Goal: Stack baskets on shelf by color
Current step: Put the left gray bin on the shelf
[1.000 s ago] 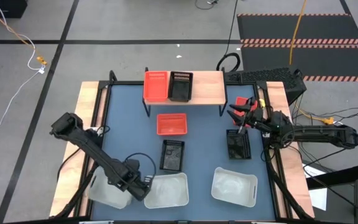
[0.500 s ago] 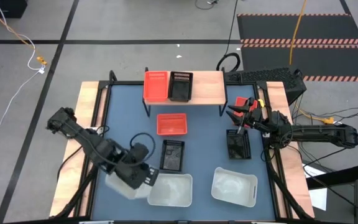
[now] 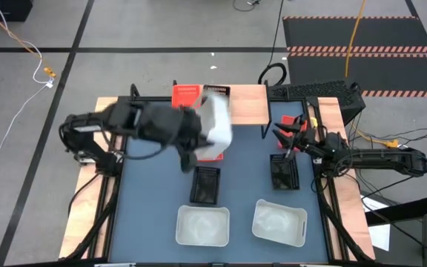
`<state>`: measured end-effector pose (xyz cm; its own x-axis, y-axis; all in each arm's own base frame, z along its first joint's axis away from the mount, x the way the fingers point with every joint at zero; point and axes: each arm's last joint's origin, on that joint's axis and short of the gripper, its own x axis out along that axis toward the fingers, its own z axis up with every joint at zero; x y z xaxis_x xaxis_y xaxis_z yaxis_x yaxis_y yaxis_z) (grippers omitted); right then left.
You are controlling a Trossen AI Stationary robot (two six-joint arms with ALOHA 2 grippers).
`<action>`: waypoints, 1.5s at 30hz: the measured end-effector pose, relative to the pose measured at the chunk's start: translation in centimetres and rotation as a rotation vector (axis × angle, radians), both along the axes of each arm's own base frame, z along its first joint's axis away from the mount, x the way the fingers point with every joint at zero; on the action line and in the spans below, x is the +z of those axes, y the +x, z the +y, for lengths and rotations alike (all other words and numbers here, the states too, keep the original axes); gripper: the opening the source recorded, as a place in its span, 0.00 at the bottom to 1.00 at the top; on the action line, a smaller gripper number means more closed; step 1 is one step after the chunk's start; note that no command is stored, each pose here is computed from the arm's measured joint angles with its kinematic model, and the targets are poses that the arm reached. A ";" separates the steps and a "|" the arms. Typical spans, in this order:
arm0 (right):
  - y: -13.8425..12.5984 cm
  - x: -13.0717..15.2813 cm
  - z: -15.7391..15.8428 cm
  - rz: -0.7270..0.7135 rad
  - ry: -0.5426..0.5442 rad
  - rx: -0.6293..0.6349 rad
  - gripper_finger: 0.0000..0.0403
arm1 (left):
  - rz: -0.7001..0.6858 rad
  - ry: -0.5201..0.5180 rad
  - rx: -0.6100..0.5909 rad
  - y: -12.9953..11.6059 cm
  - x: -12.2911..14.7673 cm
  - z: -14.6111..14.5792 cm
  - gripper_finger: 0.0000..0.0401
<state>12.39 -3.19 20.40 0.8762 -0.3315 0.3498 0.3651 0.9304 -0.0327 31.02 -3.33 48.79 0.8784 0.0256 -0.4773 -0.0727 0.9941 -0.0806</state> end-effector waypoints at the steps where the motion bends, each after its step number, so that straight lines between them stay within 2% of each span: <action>1: 0.0 0.1 0.0 -0.006 -0.001 0.000 0.27 | -0.045 0.072 -0.030 0.1 0.6 0.7 0.01; 5: 0.0 0.1 0.0 -0.018 0.014 0.007 0.27 | -0.125 0.314 -0.086 0.6 1.6 3.8 0.01; 8: -0.1 0.3 0.0 -0.035 0.013 0.006 0.27 | -0.141 0.412 -0.078 2.5 0.9 6.7 0.01; 15: -0.6 1.4 0.1 -0.179 0.031 0.033 0.27 | -0.173 0.370 -0.173 10.4 -5.0 12.2 0.01; 19: -0.6 1.4 0.2 -0.193 0.066 0.050 0.27 | -0.126 0.341 -0.156 13.3 -8.0 13.8 0.01; 23: -0.6 1.2 0.1 -0.183 0.087 0.059 0.27 | -0.003 0.291 -0.161 15.4 -12.0 13.9 0.01; 32: -0.2 0.6 0.1 -0.125 0.155 0.080 0.27 | 0.122 0.328 -0.077 15.2 -13.0 13.7 0.01; 38: -0.2 0.6 0.1 -0.136 0.176 0.090 0.27 | 0.180 0.347 -0.021 14.8 -13.3 14.4 0.06; 45: -0.2 0.6 0.1 -0.136 0.176 0.091 0.27 | 0.170 0.351 -0.009 14.8 -13.2 14.8 0.07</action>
<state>12.15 -3.10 20.99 0.8540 -0.3201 0.4102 0.2698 0.9465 0.1768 45.83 11.45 35.60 0.7883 0.2061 -0.5798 -0.0467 0.9596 0.2775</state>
